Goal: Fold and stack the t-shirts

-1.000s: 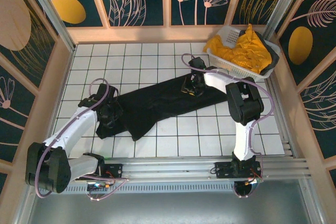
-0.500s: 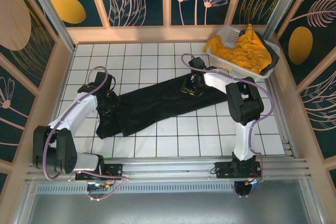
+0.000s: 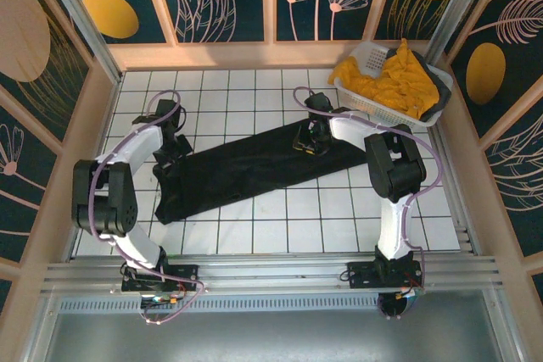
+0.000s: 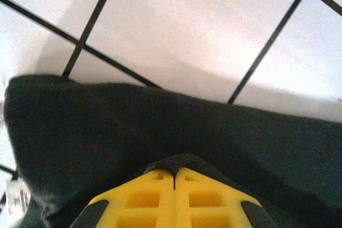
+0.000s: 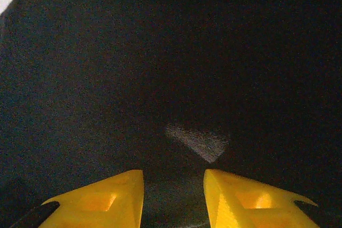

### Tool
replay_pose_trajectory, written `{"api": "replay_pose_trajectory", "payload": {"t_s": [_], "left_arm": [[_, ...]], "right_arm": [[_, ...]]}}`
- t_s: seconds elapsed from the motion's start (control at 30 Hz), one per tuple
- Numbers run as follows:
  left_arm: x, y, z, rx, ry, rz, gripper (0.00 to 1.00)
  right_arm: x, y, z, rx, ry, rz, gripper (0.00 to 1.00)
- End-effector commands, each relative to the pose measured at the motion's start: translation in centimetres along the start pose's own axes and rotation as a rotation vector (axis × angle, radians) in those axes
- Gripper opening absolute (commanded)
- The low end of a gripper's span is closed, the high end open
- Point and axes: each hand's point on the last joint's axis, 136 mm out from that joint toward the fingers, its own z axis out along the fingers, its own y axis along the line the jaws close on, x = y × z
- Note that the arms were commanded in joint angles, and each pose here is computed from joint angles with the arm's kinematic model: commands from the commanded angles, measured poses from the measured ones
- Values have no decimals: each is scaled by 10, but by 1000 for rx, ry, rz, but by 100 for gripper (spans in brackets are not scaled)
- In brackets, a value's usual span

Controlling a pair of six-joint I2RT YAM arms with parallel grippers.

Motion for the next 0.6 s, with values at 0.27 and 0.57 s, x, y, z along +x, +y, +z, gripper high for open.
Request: {"api": "replay_pose_trajectory", "payload": {"t_s": [0.27,0.57], "left_arm": [[-11,20,63,-173,9,79,0],[-30,19,27,-166,-86,49,35]], "right_arm": [[25,-32,22,103,82,51,37],[6,-11,-8,54,6,37,38]]}}
